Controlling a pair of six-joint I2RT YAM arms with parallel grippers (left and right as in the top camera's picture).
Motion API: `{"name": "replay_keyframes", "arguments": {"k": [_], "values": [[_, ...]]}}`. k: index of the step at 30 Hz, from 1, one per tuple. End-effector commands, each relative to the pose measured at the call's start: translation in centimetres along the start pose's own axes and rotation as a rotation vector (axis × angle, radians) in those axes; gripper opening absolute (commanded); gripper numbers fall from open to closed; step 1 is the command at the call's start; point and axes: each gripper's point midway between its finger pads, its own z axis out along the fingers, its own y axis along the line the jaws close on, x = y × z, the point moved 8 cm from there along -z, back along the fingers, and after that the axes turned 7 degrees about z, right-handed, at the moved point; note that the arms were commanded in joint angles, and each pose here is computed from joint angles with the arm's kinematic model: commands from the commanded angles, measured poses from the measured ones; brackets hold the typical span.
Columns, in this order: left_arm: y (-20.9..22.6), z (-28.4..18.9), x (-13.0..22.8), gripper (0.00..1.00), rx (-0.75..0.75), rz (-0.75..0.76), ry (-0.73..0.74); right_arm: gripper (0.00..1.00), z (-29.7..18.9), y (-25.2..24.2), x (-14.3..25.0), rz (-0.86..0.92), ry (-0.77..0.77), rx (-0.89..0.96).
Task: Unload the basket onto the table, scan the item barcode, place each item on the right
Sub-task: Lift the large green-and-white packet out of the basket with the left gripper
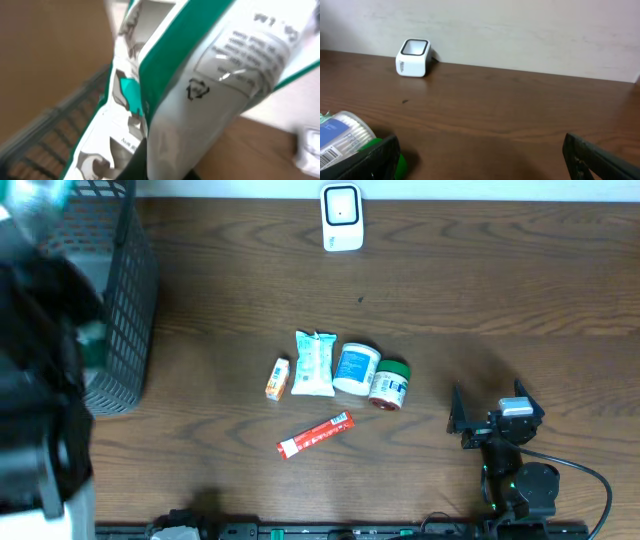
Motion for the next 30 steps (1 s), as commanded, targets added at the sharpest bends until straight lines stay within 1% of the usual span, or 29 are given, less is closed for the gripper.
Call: {"name": "replay_keyframes", "arguments": {"k": [1,4,8,12,18,22,25,28,30], "values": [[-3.0,-1.1,1.4,0.07,0.128,-0.024,0.081,0.99,0.0,0.1,0.1,-0.009,0.003,-0.007],[-5.1,-1.2,3.3,0.07,0.201,0.031,0.191,0.99,0.0,0.1,0.1,-0.009,0.003,-0.007],[-7.6,0.0,5.5,0.07,0.246,0.098,0.339,0.99,0.0,0.1,0.1,-0.009,0.003,-0.007],[-9.9,2.2,8.0,0.07,0.253,0.187,0.505,0.99,0.0,0.1,0.1,-0.009,0.003,-0.007],[-13.0,6.6,12.0,0.07,0.217,0.285,0.733,0.99,0.0,0.1,0.1,-0.009,0.003,-0.007],[-14.9,9.7,14.4,0.07,0.188,0.315,0.835,0.99,0.0,0.1,0.1,-0.009,0.003,-0.007],[-16.2,11.8,16.2,0.07,0.164,0.297,0.897,0.99,0.0,0.1,0.1,-0.009,0.003,-0.007],[-17.9,13.4,18.3,0.08,0.199,0.250,0.980,0.99,0.0,0.1,0.1,-0.009,0.003,-0.007],[-18.8,14.4,19.5,0.08,0.211,0.246,1.012,0.99,0.0,0.1,0.1,-0.009,0.003,-0.007]]}}
